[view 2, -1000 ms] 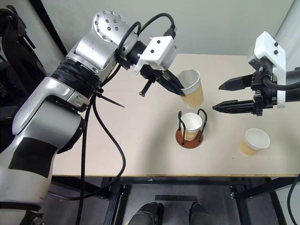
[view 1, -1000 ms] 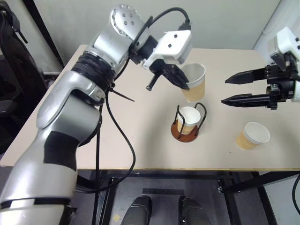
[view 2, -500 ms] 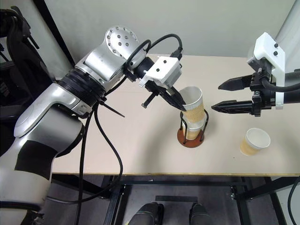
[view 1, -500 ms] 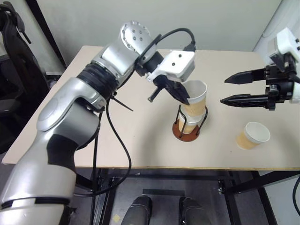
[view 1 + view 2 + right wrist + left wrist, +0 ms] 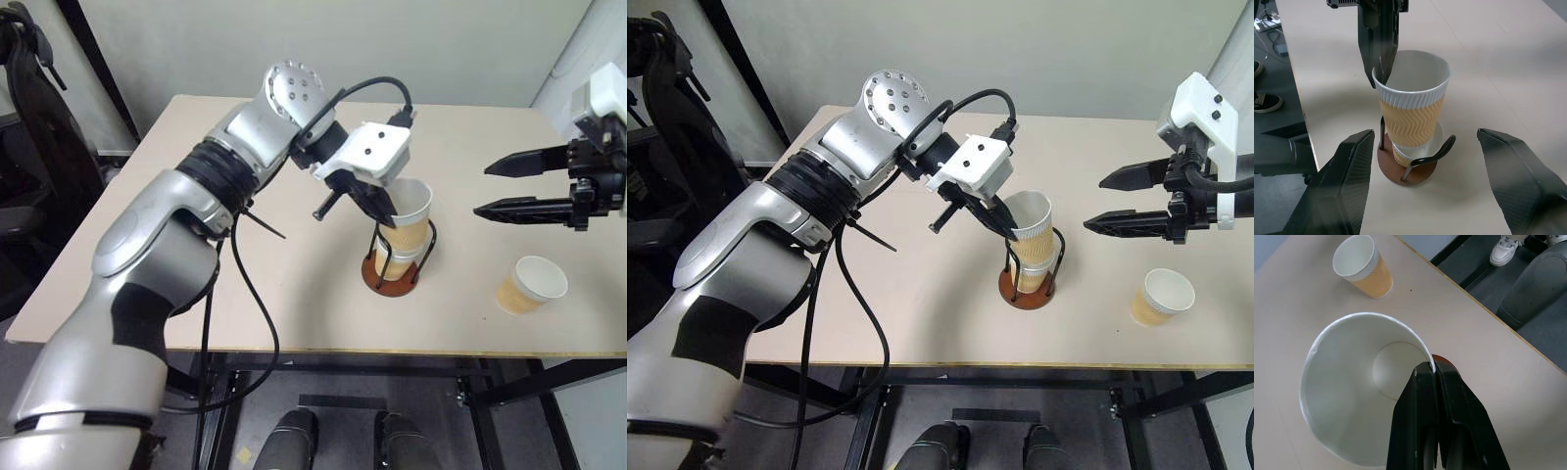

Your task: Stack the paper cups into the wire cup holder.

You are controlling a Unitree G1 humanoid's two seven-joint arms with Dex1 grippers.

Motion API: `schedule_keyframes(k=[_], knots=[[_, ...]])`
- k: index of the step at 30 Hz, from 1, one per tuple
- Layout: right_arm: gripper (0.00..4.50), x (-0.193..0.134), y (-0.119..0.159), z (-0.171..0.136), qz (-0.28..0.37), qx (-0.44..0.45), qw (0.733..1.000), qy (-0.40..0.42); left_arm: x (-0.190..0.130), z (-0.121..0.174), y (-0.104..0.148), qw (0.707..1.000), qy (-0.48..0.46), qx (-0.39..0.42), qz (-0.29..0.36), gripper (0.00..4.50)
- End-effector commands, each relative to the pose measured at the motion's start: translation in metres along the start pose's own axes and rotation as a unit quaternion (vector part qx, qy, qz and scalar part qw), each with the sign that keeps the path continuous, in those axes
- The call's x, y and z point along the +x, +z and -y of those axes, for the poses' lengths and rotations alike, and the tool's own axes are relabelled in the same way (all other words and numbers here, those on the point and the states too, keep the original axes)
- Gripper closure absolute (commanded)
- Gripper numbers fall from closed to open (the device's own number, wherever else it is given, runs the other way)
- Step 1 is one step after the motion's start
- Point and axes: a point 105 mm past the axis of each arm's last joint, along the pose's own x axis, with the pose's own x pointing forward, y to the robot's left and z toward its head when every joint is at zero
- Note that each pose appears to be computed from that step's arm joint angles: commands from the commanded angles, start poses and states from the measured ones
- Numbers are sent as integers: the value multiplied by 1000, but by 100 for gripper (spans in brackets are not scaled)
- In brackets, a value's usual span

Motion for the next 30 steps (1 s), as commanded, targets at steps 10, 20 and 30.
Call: schedule_keyframes(k=[10, 20, 30], knots=[[102, -13, 12, 0, 16, -19, 999, -24, -1, -1, -6, 999, -7, 24, -23, 446], [102, -13, 9, 0, 10, -17, 1000, -23, 6, -2, -2, 1000, -13, 6, -7, 392], [102, -14, -1, 6, -7, -16, 999, -36, -13, -13, 10, 999, 36, -4, 35, 47]])
